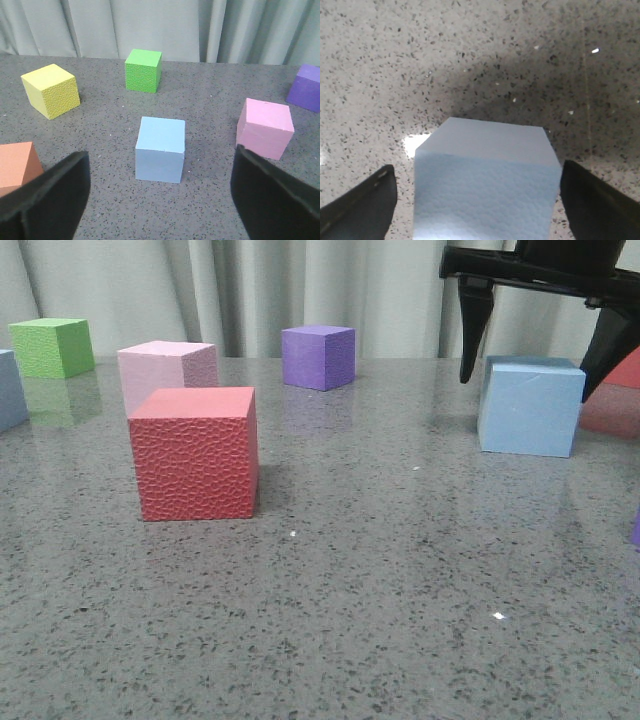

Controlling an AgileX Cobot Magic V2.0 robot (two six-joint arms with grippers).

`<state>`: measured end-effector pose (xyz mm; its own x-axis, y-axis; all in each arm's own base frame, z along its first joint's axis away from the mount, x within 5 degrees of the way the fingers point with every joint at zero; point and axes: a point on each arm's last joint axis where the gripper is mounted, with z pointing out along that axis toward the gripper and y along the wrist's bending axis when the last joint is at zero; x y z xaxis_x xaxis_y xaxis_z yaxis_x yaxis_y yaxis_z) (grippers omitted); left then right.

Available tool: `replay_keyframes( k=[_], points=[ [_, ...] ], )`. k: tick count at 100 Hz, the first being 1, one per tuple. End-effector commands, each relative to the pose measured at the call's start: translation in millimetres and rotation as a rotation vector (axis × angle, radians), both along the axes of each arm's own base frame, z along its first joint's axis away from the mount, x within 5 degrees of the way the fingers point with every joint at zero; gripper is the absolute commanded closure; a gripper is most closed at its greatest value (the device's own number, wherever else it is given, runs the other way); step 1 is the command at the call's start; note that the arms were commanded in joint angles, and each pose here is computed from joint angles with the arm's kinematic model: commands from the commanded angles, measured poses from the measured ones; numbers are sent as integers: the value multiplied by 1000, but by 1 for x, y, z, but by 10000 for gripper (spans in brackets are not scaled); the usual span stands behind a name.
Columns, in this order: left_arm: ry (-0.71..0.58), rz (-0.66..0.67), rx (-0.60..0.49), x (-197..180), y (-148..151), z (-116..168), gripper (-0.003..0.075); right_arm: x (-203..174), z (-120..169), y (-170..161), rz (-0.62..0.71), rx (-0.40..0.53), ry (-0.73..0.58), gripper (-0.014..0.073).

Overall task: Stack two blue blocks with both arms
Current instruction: 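Lower the right gripper over the light blue cube and grasp it, then lift the light blue cube and carry it toward the purple cube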

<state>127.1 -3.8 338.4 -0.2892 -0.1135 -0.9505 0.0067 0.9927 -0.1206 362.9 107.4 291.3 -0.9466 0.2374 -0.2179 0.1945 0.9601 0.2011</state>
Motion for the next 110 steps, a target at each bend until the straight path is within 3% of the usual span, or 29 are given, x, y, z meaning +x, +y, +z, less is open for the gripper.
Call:
replay_keyframes(
  k=[1,33,75,110],
  points=[
    [-112,9,-13,2,1,18,176,-4,24,-3,-5,10,-74,-53],
    [-112,9,-13,2,1,18,176,-4,24,-5,-3,-11,-68,161],
    [-112,9,-13,2,1,18,176,-8,26,-6,19,-23,-46,163],
    [-114,10,-13,2,1,19,176,-7,78,36,143,-18,-156,163]
  ],
)
